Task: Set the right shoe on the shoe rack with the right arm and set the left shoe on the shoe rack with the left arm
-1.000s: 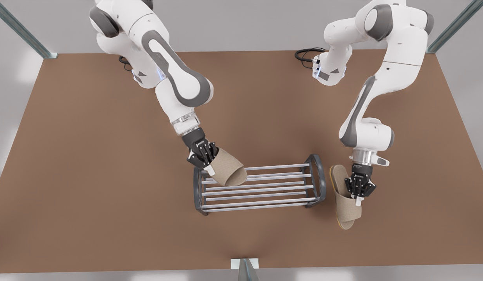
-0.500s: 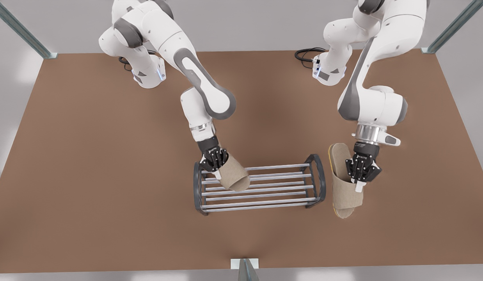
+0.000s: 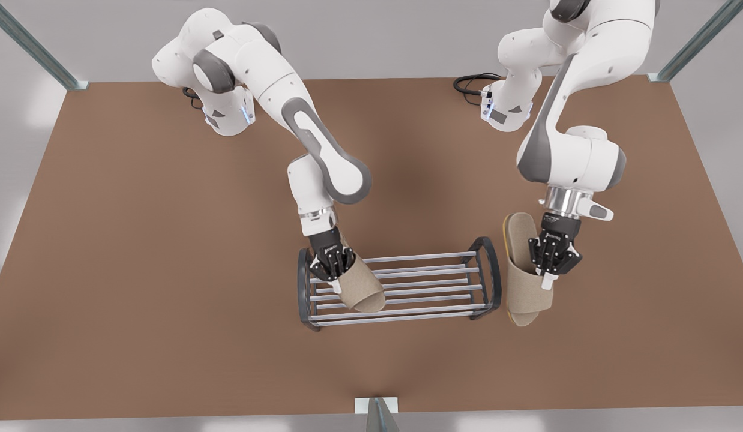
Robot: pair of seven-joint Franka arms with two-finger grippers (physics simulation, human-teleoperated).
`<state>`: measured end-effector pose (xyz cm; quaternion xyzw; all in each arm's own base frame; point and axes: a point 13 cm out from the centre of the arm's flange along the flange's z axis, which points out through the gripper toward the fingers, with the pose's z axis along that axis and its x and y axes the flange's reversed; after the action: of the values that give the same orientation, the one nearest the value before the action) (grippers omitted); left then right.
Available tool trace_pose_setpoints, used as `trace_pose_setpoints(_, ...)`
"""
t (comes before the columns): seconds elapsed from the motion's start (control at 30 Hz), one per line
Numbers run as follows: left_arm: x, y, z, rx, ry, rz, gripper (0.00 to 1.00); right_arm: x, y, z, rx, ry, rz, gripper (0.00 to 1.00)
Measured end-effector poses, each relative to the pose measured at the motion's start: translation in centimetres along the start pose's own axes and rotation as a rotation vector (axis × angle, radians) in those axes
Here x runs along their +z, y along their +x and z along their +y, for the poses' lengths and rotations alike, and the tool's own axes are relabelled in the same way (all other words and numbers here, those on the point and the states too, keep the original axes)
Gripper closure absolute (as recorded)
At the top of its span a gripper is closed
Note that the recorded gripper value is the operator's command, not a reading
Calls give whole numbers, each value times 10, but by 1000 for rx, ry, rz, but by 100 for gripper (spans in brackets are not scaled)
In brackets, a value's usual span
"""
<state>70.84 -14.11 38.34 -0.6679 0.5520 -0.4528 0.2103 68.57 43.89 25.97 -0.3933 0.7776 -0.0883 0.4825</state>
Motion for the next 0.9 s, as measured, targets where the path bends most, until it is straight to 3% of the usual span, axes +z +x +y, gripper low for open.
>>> trace_pose_setpoints(0.17, -2, 3, 3, 2, -13, -2, 79, 3, 4, -1, 16, 4, 5, 79)
trace_pose_setpoints(0.2, -2, 3, 3, 1, -14, -4, 79, 3, 4, 0, 19, 3, 5, 46)
trace_pose_setpoints(0.23, -3, 2, 3, 1, -15, -5, 79, 3, 4, 0, 23, 3, 5, 6)
trace_pose_setpoints(0.27, -3, 2, 3, 1, -16, -6, 79, 3, 4, 0, 27, 3, 5, 0)
trace_pose_setpoints(0.9, -7, 5, -3, -1, -18, -10, 79, 10, 8, 7, 51, -3, 4, 0)
